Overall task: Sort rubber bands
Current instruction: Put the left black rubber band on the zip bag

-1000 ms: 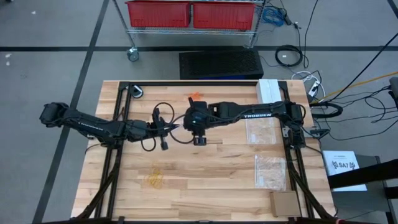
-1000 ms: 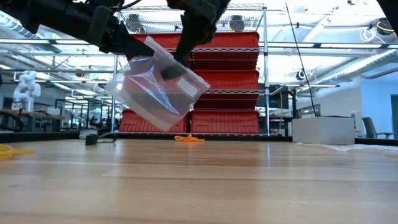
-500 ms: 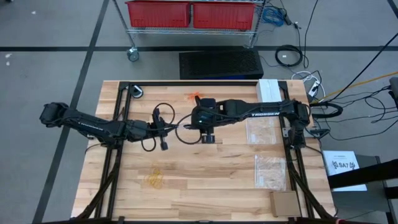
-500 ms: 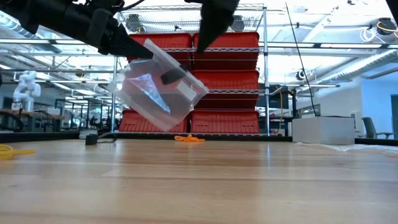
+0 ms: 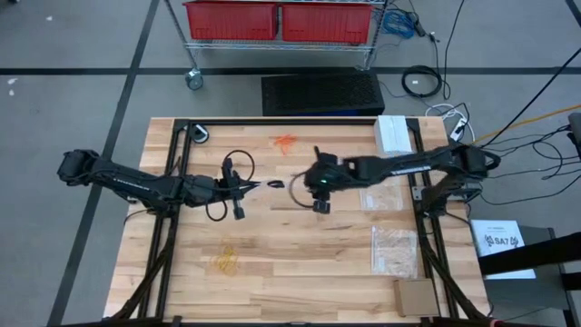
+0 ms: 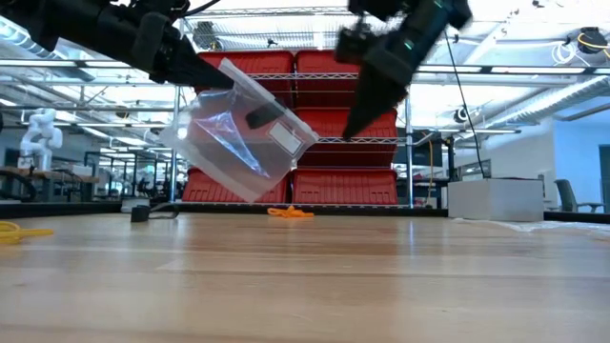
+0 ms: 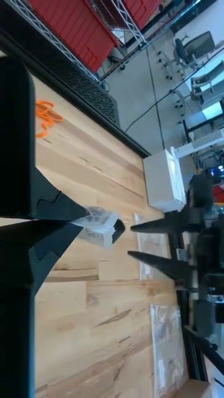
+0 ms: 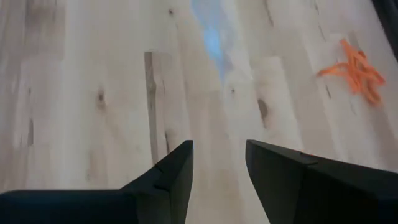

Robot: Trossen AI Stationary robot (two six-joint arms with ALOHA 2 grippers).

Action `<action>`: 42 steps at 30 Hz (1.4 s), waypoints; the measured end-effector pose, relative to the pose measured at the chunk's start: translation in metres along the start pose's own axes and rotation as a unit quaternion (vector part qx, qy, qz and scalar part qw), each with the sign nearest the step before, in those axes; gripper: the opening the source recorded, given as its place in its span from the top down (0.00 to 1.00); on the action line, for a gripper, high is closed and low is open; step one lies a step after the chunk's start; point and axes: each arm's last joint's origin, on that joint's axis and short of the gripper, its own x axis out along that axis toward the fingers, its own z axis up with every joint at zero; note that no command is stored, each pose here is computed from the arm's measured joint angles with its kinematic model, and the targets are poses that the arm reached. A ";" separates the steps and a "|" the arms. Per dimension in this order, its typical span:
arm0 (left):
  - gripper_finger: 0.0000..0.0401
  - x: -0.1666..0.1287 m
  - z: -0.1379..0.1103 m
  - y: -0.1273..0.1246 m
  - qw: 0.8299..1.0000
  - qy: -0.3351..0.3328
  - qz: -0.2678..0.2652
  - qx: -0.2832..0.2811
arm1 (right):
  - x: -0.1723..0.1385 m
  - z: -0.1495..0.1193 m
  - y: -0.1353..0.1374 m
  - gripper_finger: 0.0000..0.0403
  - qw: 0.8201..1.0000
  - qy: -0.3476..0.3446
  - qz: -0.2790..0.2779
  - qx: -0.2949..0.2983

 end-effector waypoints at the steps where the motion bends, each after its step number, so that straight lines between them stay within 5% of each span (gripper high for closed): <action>1: 1.00 0.000 0.000 0.000 1.000 -0.001 0.000 -0.001 | 0.001 -0.010 0.001 0.65 1.000 -0.022 0.002 0.014; 11: 1.00 0.000 0.002 0.000 1.000 -0.008 0.002 -0.004 | 0.016 -0.063 0.014 0.65 0.984 -0.161 0.026 0.072; 24: 1.00 0.000 -0.001 0.001 0.999 -0.040 -0.027 -0.015 | 0.015 -0.050 0.015 0.64 0.978 -0.198 0.027 0.064; 35: 1.00 0.001 -0.004 0.004 0.998 -0.045 -0.029 -0.016 | 0.012 -0.043 0.014 0.48 0.968 -0.242 0.004 0.062; 42: 1.00 0.001 -0.004 0.004 0.998 -0.045 -0.031 -0.016 | 0.007 -0.036 0.014 0.51 0.958 -0.284 0.005 0.043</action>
